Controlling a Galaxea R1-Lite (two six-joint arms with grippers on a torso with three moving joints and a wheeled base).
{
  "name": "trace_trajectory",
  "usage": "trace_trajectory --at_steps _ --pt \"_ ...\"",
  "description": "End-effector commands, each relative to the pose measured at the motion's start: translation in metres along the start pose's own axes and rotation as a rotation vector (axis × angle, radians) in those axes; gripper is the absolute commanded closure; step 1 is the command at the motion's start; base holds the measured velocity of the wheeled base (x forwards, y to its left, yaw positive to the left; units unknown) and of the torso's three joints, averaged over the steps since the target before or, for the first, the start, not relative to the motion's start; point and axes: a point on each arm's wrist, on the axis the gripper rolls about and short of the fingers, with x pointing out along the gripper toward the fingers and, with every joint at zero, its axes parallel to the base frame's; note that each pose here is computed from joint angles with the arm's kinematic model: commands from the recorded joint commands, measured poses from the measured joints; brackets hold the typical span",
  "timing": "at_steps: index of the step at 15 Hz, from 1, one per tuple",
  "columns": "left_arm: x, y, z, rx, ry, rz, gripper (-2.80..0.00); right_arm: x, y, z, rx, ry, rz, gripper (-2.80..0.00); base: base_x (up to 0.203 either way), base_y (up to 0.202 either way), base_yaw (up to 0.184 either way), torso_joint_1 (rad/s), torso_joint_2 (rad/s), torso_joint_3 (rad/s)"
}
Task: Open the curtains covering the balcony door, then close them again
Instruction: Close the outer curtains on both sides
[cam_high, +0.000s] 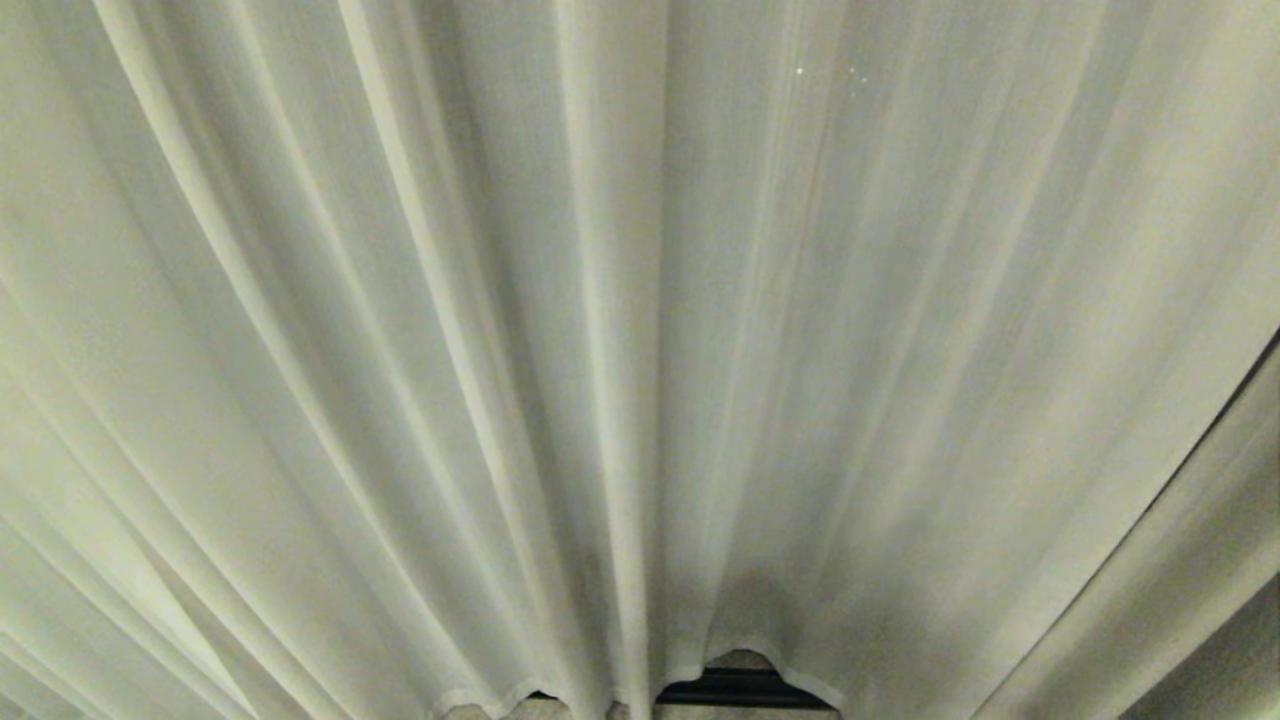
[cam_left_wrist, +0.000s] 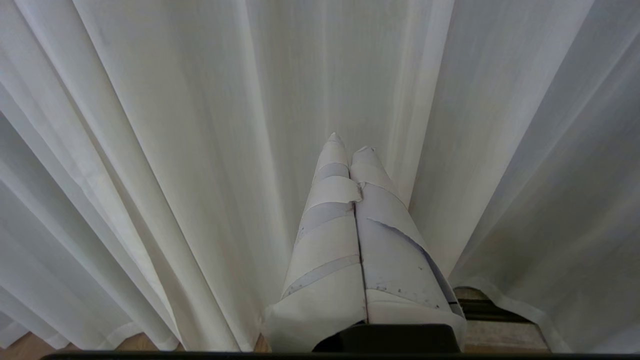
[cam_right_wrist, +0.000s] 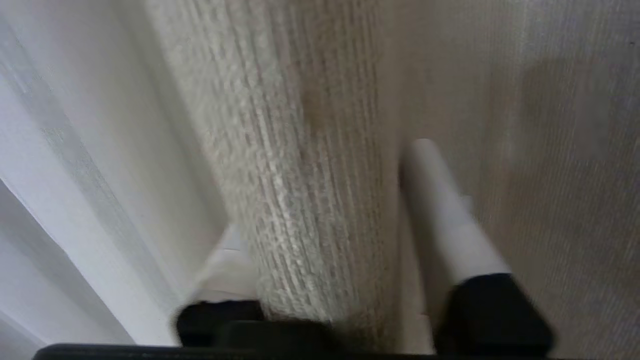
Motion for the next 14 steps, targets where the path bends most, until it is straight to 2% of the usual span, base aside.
trace_trajectory --at_steps 1,4,9,12,14 --pt "0.000 0.000 0.000 -0.001 -0.002 0.000 0.00 0.000 0.001 -0.001 0.005 0.000 0.007 0.00 0.000 0.000 0.000 0.000 0.00 0.000" --pt "0.000 0.000 0.000 -0.001 -0.002 0.000 0.00 0.000 0.003 0.000 0.033 -0.003 0.012 0.00 0.000 0.000 0.000 0.000 0.00 0.000" --pt "0.000 0.000 0.000 -0.001 -0.002 0.000 0.00 -0.005 0.013 0.009 0.020 -0.025 0.030 0.00 0.000 0.000 0.000 0.000 0.00 0.000" --pt "0.000 0.000 0.000 -0.001 -0.002 0.000 0.00 -0.017 0.032 0.022 0.018 -0.054 0.063 0.00 0.000 0.000 0.000 0.000 0.00 0.000" --pt "0.000 0.000 0.000 -0.001 -0.002 0.001 0.00 -0.031 0.053 0.029 0.023 -0.071 0.102 0.00 0.000 0.000 0.000 0.000 0.00 0.000"
